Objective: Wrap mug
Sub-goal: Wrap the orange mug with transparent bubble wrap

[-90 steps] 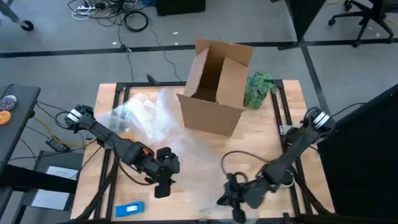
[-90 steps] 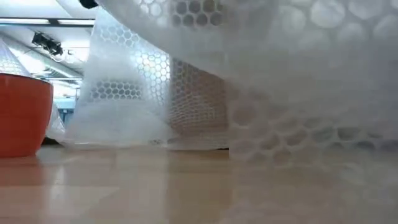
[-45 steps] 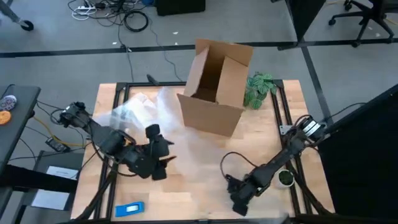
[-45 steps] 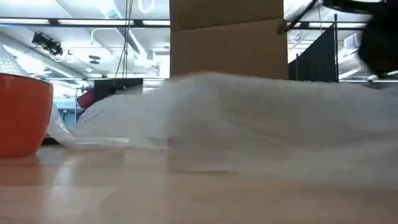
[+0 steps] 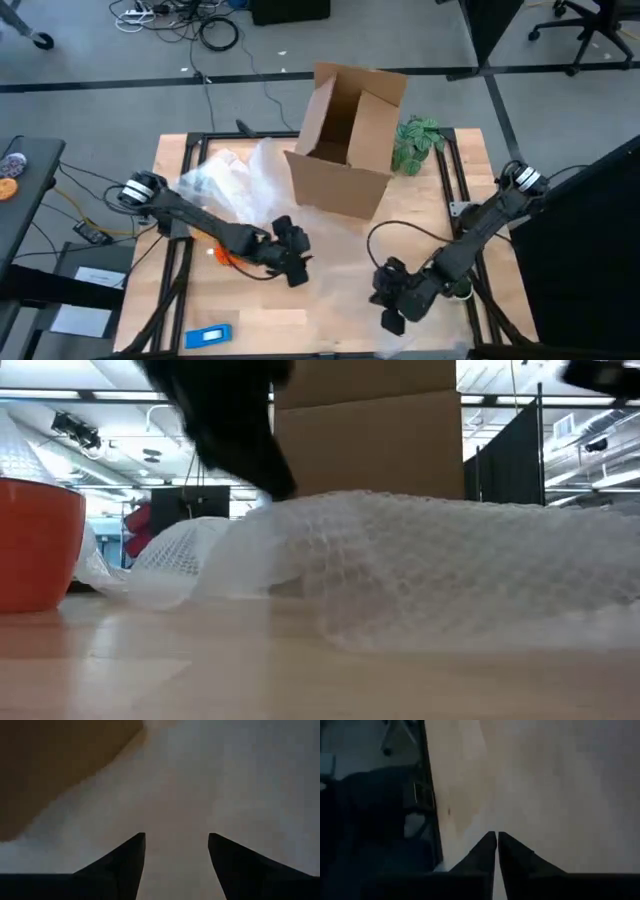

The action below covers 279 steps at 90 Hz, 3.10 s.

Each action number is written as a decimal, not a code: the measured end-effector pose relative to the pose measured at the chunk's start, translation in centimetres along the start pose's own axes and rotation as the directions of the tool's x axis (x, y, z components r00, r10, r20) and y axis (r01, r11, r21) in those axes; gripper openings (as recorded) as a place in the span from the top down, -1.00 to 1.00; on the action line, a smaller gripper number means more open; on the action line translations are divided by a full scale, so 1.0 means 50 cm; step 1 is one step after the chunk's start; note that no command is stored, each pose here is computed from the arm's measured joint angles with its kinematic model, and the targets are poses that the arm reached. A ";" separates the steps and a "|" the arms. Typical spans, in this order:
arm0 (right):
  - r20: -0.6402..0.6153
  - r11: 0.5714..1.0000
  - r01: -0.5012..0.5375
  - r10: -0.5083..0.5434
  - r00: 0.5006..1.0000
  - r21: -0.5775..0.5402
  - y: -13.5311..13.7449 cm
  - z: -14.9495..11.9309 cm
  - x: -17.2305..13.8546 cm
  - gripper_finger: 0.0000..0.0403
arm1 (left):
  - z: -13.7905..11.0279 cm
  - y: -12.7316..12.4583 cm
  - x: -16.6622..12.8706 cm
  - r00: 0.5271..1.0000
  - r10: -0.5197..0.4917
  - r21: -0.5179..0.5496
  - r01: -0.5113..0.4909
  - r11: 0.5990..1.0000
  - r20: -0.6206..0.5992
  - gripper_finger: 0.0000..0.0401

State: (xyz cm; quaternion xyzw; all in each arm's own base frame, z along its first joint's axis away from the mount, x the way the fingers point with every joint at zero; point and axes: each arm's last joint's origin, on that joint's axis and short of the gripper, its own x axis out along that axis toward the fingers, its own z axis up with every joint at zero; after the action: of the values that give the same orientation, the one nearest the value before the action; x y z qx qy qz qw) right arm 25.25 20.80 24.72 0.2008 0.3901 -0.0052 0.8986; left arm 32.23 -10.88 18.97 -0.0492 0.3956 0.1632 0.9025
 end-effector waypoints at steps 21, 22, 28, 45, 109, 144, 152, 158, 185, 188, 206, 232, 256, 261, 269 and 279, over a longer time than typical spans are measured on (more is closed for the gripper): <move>0.047 0.980 0.198 -0.197 0.979 -0.034 -0.057 0.028 0.091 1.00 | -0.064 -0.023 0.075 0.952 -0.124 -0.041 0.117 0.992 -0.281 0.00; 0.044 0.977 0.208 -0.206 0.977 -0.035 -0.061 0.028 0.097 1.00 | -0.066 -0.024 0.074 0.947 -0.132 -0.048 0.124 0.991 -0.294 0.00; 0.033 0.968 0.249 -0.247 0.968 -0.031 -0.076 0.027 0.129 1.00 | -0.074 -0.031 0.063 0.930 -0.127 -0.047 0.118 0.992 -0.345 0.00; -0.054 0.979 0.205 -0.206 0.977 -0.017 -0.097 0.006 0.221 1.00 | -0.068 -0.047 0.003 0.904 -0.046 0.052 0.075 0.996 -0.424 0.00; -0.114 0.911 0.401 -0.411 0.905 -0.099 -0.142 0.035 0.114 1.00 | -0.050 -0.002 -0.294 0.944 0.094 0.031 -0.089 0.996 -0.315 0.00; -0.057 0.938 0.332 -0.339 0.939 -0.102 -0.124 0.043 0.123 1.00 | -0.115 0.010 -0.287 0.864 0.184 0.003 -0.206 0.978 -0.468 0.00; -0.064 0.943 0.318 -0.325 0.943 -0.099 -0.123 0.043 0.125 1.00 | -0.128 0.015 -0.275 0.830 0.170 -0.020 -0.213 0.977 -0.531 0.00; -0.073 0.943 0.316 -0.324 0.943 -0.101 -0.123 0.041 0.127 1.00 | -0.138 0.022 -0.264 0.802 0.175 -0.019 -0.226 0.974 -0.571 0.00; -0.063 0.948 0.306 -0.312 0.948 -0.090 -0.122 0.044 0.129 1.00 | -0.140 0.020 -0.239 0.822 0.123 0.002 -0.146 0.989 -0.555 0.08; -0.058 0.949 0.302 -0.307 0.950 -0.086 -0.122 0.046 0.130 1.00 | -0.138 0.015 -0.237 0.832 0.100 0.006 -0.115 0.993 -0.545 0.14; 0.030 0.971 0.226 -0.224 0.974 -0.078 -0.114 0.070 0.138 1.00 | -0.141 0.009 -0.227 0.828 0.115 0.065 -0.095 0.993 -0.548 0.77; 0.044 0.978 0.176 -0.172 0.984 -0.109 -0.174 0.102 0.302 1.00 | -0.131 0.009 -0.235 0.832 0.169 0.121 -0.124 0.985 -0.529 0.98; -0.075 0.974 -0.082 0.068 0.995 -0.212 -0.154 0.163 0.428 1.00 | -0.052 -0.012 -0.299 0.931 0.124 0.102 -0.094 0.990 -0.344 0.99; -0.112 0.961 -0.145 0.121 0.986 -0.237 -0.140 0.173 0.434 1.00 | -0.044 -0.018 -0.296 0.952 0.107 0.101 -0.081 0.992 -0.288 0.99; -0.144 0.957 -0.142 0.107 0.984 -0.254 -0.123 0.183 0.422 1.00 | -0.041 -0.037 -0.271 0.975 0.027 0.073 -0.011 0.997 -0.219 1.00; -0.158 0.951 -0.090 0.045 0.987 -0.294 -0.097 0.189 0.377 1.00 | -0.056 -0.050 -0.233 0.983 -0.057 0.061 0.068 0.996 -0.177 1.00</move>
State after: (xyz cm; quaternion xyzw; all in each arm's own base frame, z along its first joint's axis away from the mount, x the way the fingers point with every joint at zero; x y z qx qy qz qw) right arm 44.16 15.66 15.52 0.0750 0.4453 0.0998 0.8867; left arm 23.73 -16.82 25.47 -0.0458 0.4766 0.1166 0.8701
